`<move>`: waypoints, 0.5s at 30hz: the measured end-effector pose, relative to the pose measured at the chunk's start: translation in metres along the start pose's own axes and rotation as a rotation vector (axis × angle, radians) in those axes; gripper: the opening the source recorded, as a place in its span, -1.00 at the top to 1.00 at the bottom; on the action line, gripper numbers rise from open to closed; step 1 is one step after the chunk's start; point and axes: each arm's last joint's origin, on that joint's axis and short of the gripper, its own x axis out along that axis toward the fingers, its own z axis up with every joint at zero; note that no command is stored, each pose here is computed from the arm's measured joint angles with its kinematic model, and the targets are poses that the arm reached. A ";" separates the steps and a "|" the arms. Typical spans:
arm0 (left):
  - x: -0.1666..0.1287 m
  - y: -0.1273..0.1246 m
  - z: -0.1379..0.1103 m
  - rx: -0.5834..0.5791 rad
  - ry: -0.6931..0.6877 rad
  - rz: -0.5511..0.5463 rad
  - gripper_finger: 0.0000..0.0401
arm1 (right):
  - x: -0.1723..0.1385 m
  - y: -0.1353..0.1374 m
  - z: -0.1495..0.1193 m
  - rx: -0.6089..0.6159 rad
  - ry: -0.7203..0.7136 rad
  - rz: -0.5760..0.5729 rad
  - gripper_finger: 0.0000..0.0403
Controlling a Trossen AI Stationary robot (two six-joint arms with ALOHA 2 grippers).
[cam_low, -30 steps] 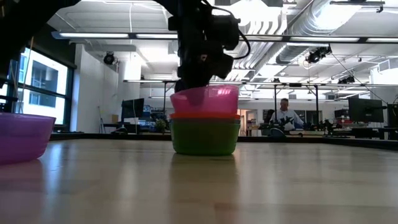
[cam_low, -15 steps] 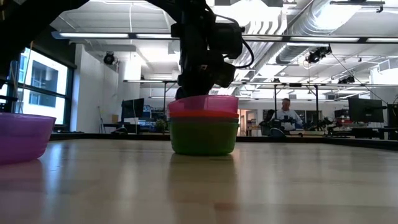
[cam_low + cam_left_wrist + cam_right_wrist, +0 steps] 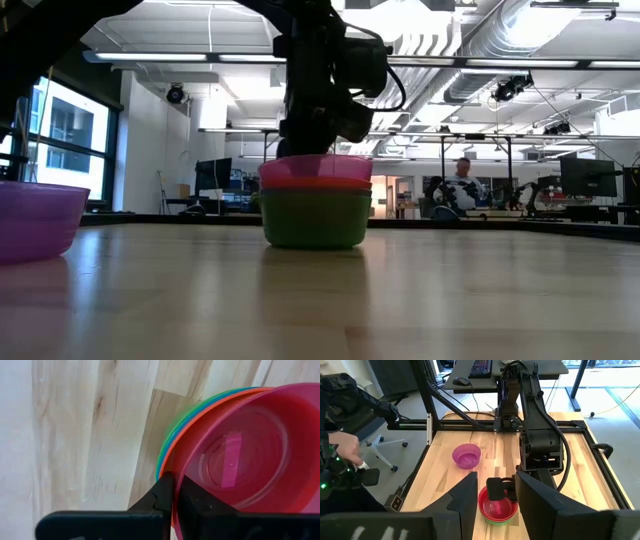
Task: Nest bowls inside each other
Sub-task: Stack the pink bowl on the orange bowl
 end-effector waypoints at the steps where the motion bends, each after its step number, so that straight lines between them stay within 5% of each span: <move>1: 0.000 0.000 0.000 0.006 0.000 -0.004 0.93 | 0.000 0.000 0.000 0.000 0.000 0.003 0.38; 15: -0.026 -0.012 0.011 0.049 -0.093 0.037 0.24 | 0.000 0.000 -0.001 0.018 0.012 0.012 0.38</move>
